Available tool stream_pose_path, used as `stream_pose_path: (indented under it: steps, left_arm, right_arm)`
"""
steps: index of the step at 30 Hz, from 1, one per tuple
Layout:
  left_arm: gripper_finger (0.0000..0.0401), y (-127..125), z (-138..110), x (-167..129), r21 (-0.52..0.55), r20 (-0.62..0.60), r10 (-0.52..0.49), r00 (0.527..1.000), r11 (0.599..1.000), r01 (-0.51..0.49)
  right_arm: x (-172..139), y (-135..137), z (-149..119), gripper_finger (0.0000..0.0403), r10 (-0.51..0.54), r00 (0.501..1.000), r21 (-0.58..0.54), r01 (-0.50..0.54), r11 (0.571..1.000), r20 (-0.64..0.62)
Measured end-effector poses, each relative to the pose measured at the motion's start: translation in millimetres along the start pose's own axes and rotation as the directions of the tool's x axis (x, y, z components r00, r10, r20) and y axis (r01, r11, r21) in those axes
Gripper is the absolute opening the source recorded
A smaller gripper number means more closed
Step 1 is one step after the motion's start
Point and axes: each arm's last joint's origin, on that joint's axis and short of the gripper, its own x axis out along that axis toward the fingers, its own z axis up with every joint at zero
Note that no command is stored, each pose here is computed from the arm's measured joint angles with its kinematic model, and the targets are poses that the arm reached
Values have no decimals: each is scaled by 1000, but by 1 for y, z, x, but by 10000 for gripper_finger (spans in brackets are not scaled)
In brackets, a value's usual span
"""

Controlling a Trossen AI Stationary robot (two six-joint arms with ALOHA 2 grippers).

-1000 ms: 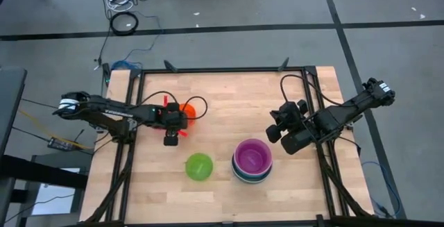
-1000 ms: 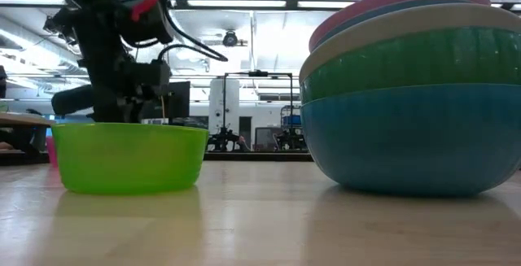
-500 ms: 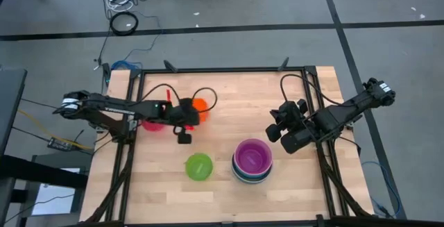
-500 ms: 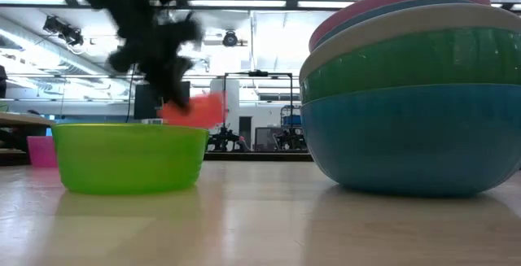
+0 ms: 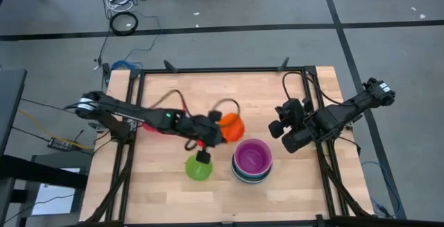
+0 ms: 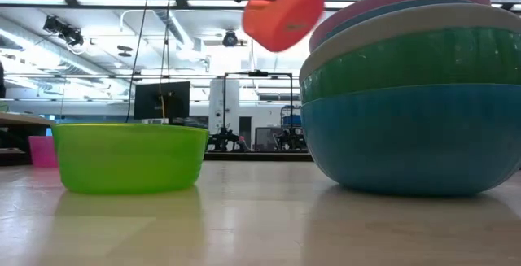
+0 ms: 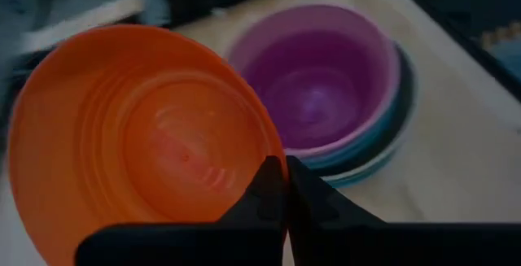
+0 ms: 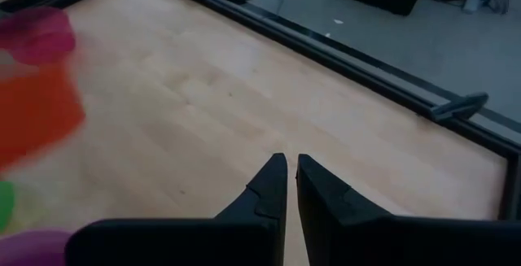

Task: Nest bowls inside each other
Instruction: Stack the orange bowl on top of the violet bowl

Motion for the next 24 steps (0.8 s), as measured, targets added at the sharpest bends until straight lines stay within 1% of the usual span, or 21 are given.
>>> stream_pose_path:
  steps: [2, 7, 10, 15, 19, 24]
  left_arm:
    - [3, -6, 5, 15, 10, -9, -34, 999, 999, 34]
    - [3, -14, 17, 48, 31, -35, -54, 998, 998, 56]
    - [3, -17, 23, 62, 50, -41, -65, 997, 997, 67]
    - [7, -22, 35, 75, 44, -26, -110, 994, 993, 111]
    - [38, -25, 37, 75, 34, -22, -114, 993, 993, 115]
    - [72, -27, 38, 74, -15, -28, -118, 993, 993, 118]
  right_arm:
    - [-1, -1, -1, 21, -7, 1000, 4, 7, 1000, 11]
    - [-2, -2, -1, 21, -16, 1000, -1, 16, 1000, 22]
    - [-2, -2, -1, 21, -17, 1000, -2, 17, 1000, 22]
    - [-2, -3, -1, 21, -18, 1000, -5, 18, 1000, 21]
    - [-2, -3, -1, 21, -18, 1000, -6, 18, 1000, 16]
    - [-2, -3, -1, 21, -18, 1000, -7, 18, 1000, 15]
